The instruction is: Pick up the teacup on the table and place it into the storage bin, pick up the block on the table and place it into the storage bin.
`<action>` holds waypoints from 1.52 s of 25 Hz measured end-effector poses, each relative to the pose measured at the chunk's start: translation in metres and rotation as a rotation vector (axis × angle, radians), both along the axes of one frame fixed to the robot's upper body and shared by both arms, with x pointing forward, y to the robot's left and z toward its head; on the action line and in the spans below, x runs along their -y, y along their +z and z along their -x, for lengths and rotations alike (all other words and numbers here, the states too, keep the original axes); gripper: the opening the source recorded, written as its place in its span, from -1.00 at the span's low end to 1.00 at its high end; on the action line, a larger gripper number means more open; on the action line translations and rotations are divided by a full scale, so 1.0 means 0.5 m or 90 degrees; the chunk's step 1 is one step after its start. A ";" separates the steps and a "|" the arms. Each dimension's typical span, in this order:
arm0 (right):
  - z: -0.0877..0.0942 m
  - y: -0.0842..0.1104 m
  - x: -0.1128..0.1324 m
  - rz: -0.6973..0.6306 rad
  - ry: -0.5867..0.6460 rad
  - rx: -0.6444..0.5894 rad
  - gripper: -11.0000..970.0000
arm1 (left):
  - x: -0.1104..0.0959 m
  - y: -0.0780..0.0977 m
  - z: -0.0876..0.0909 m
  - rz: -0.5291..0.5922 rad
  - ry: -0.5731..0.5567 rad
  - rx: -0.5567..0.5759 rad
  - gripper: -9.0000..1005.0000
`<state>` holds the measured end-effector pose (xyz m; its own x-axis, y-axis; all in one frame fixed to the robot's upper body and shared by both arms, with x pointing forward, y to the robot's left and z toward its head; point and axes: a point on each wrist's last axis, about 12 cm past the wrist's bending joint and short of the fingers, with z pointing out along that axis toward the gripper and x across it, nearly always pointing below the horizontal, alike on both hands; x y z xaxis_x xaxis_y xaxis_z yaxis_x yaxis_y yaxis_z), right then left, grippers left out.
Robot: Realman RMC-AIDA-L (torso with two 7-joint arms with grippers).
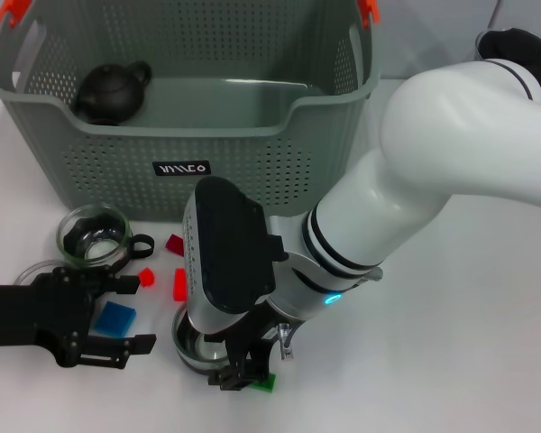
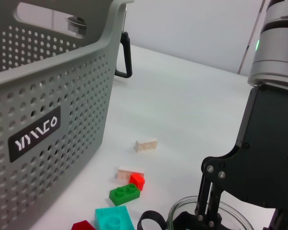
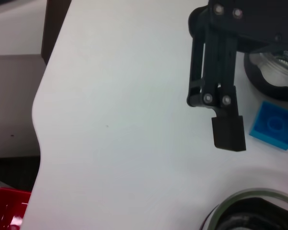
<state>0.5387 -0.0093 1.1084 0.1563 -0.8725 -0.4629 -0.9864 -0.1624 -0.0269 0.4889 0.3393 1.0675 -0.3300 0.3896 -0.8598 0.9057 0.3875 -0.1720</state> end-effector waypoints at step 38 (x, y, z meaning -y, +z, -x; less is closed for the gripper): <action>0.004 0.011 0.010 0.001 0.004 -0.017 -0.86 | 0.000 -0.002 -0.002 -0.001 0.004 -0.001 0.75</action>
